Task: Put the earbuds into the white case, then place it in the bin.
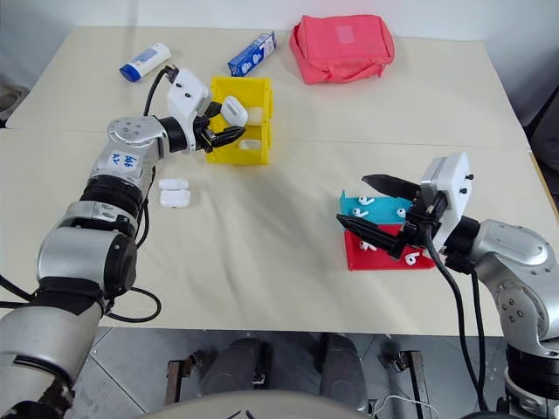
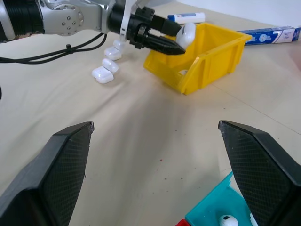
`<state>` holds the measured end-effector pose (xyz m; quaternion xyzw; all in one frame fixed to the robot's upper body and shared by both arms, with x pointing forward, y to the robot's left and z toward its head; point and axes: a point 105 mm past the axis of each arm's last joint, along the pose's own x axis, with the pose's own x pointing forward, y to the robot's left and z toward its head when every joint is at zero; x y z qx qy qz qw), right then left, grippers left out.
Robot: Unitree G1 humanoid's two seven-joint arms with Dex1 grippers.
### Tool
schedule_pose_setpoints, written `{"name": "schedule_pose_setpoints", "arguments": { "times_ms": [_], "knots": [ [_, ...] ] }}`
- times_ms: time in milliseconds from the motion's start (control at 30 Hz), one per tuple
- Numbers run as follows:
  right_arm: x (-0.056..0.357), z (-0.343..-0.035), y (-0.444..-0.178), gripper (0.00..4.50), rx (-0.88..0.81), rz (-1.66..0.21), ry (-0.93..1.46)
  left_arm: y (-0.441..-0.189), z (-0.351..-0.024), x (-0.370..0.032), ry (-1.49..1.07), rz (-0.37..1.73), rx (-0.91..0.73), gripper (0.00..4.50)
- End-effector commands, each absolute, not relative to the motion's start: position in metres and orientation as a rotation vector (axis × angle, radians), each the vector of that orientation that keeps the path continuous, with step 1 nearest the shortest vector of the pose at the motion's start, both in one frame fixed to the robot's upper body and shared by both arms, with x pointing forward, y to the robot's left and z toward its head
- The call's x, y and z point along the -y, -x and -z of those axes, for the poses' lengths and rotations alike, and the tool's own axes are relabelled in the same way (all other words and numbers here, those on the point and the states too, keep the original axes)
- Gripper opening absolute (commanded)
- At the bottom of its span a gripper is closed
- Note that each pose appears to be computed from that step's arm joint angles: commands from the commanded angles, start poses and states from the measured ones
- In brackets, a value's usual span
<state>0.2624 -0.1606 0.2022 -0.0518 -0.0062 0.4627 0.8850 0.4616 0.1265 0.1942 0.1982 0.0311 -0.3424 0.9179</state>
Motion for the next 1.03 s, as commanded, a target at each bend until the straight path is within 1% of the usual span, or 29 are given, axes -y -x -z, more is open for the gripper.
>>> {"name": "schedule_pose_setpoints", "arguments": {
  "times_ms": [33, 67, 167, 233, 333, 400, 467, 633, 767, 867, 1033],
  "knots": [
    [0.158, -0.214, -0.258, 4.5, 0.067, -0.966, 0.144, -0.464, -0.216, -0.12, -0.42, 0.709, 0.003, 4.37],
    [0.159, -0.215, -0.258, 4.5, 0.066, -0.965, 0.148, -0.462, -0.22, -0.12, -0.415, 0.725, 0.019, 4.44],
    [0.163, -0.217, -0.257, 4.5, 0.06, -0.964, 0.16, -0.453, -0.235, -0.123, -0.394, 0.81, 0.097, 4.44],
    [0.169, -0.217, -0.258, 4.5, 0.053, -0.963, 0.172, -0.443, -0.249, -0.128, -0.372, 0.875, 0.175, 4.44],
    [0.175, -0.218, -0.258, 4.5, 0.048, -0.985, 0.19, -0.423, -0.257, -0.137, -0.305, 1.013, 0.216, 4.44],
    [0.182, -0.215, -0.259, 4.5, 0.03, -0.994, 0.199, -0.403, -0.251, -0.147, -0.291, 1.124, 0.217, 4.44],
    [0.19, -0.211, -0.257, 4.5, 0.003, -1.012, 0.218, -0.389, -0.244, -0.159, -0.285, 1.169, 0.206, 4.44],
    [0.223, -0.195, -0.25, 4.5, -0.106, -1.026, 0.29, -0.358, -0.225, -0.194, -0.277, 1.196, 0.175, 4.44],
    [0.251, -0.19, -0.244, 4.5, -0.137, -1.008, 0.286, -0.334, -0.212, -0.223, -0.258, 1.185, 0.143, 4.44],
    [0.27, -0.18, -0.24, 4.5, -0.191, -0.979, 0.292, -0.323, -0.195, -0.241, -0.273, 1.159, 0.078, 4.44],
    [0.281, -0.176, -0.242, 4.5, -0.214, -0.964, 0.286, -0.316, -0.193, -0.245, -0.237, 1.145, 0.094, 4.44]
  ]
}}
